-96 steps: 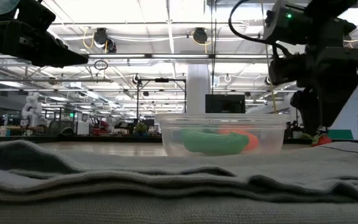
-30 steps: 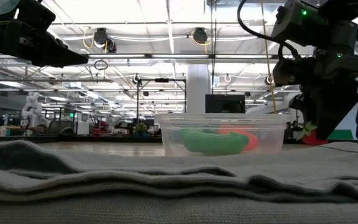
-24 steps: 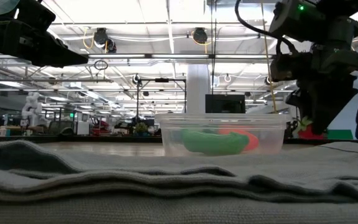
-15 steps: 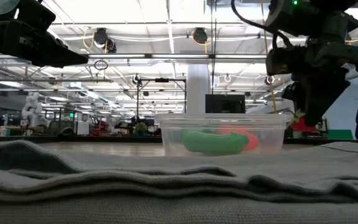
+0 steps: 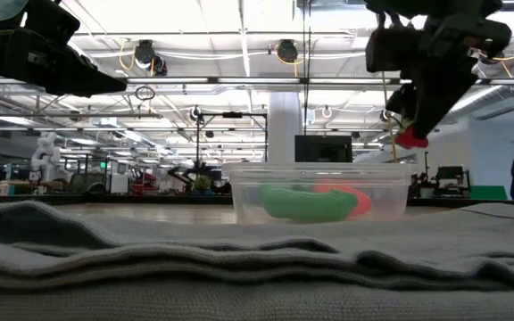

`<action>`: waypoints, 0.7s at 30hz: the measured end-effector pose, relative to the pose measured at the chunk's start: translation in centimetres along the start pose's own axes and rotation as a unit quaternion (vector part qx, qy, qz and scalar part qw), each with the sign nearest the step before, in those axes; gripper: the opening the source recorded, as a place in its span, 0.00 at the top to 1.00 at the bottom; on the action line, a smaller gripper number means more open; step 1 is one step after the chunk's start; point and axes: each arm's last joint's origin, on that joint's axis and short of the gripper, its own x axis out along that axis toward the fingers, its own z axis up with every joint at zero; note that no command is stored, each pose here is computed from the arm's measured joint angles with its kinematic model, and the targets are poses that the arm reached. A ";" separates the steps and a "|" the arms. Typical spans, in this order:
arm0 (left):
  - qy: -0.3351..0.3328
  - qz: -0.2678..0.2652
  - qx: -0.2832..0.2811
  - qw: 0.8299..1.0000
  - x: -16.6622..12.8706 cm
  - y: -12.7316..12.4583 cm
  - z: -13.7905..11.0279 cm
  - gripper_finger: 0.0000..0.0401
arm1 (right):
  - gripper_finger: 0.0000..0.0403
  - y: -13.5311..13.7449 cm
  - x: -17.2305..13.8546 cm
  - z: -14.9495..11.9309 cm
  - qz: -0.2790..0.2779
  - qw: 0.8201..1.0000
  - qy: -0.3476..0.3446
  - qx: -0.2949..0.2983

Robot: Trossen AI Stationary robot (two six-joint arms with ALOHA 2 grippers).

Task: Pick and placing Produce into tupperware
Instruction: Put the red strawberry into the transparent bin

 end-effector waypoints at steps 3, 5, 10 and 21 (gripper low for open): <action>0.000 0.000 0.000 1.000 0.0 0.0 0.0 1.00 | 0.66 -0.1 -0.6 0.5 -0.001 1.000 -0.004 0.004; 0.000 0.000 0.000 1.000 0.0 0.0 0.0 1.00 | 0.66 -0.1 -1.0 0.9 -0.002 1.000 -0.009 0.007; 0.000 0.000 0.000 1.000 0.0 0.0 0.0 1.00 | 0.66 -0.2 -1.9 1.7 -0.001 1.000 -0.021 0.006; 0.000 0.000 0.001 1.000 0.0 0.0 0.0 1.00 | 0.67 -0.5 -2.8 3.2 0.001 0.999 -0.047 0.011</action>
